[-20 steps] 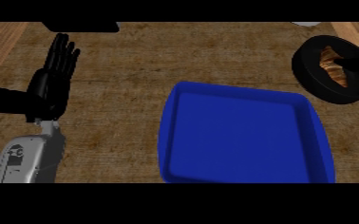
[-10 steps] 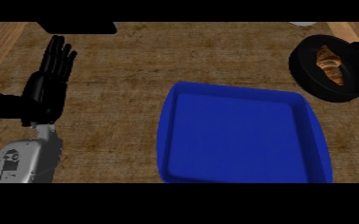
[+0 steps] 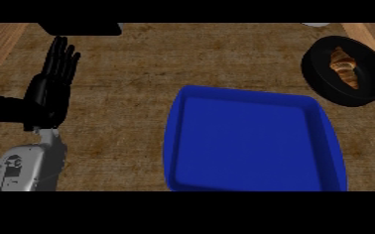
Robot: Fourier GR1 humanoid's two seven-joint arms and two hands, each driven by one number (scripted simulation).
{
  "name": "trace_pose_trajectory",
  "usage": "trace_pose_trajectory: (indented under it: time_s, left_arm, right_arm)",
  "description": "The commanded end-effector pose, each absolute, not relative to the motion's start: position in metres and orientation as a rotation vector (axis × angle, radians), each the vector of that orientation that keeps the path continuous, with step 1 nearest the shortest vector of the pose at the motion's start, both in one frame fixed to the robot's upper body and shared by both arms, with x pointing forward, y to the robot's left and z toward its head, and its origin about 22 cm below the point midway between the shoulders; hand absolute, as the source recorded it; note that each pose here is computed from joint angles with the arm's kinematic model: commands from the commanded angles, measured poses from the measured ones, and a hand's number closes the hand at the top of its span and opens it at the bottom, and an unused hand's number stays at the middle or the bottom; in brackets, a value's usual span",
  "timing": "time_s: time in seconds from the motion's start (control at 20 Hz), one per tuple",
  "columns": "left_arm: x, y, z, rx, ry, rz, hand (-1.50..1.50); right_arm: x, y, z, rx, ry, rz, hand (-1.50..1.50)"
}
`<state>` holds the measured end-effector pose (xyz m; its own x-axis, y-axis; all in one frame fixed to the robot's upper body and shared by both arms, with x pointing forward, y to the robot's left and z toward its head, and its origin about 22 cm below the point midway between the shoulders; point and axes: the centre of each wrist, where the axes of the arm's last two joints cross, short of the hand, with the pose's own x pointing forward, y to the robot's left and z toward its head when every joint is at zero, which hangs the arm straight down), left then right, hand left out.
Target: Pick the croissant from the tray and place it in the pot
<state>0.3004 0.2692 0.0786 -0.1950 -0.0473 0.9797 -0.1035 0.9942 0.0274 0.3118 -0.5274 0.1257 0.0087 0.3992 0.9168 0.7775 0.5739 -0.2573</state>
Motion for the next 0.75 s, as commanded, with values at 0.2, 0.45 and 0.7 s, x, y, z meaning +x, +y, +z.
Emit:
trace_pose_trajectory:
  time_s: [0.2, 0.45, 0.7]
  left_arm:
    - [0.296, 0.266, 0.080, 0.117, -1.766, 0.048, 0.00]
    - [0.297, 0.261, 0.067, 0.110, -1.776, 0.046, 0.00]
    - [0.321, 0.249, 0.084, 0.106, -1.762, 0.044, 0.00]
  right_arm:
    - [0.238, -0.585, 0.106, -1.041, -1.631, -0.470, -1.50]
    - [0.201, -0.609, 0.121, -1.033, -1.649, -0.466, -1.50]
    - [0.177, -0.621, 0.109, -1.053, -1.626, -0.466, -1.50]
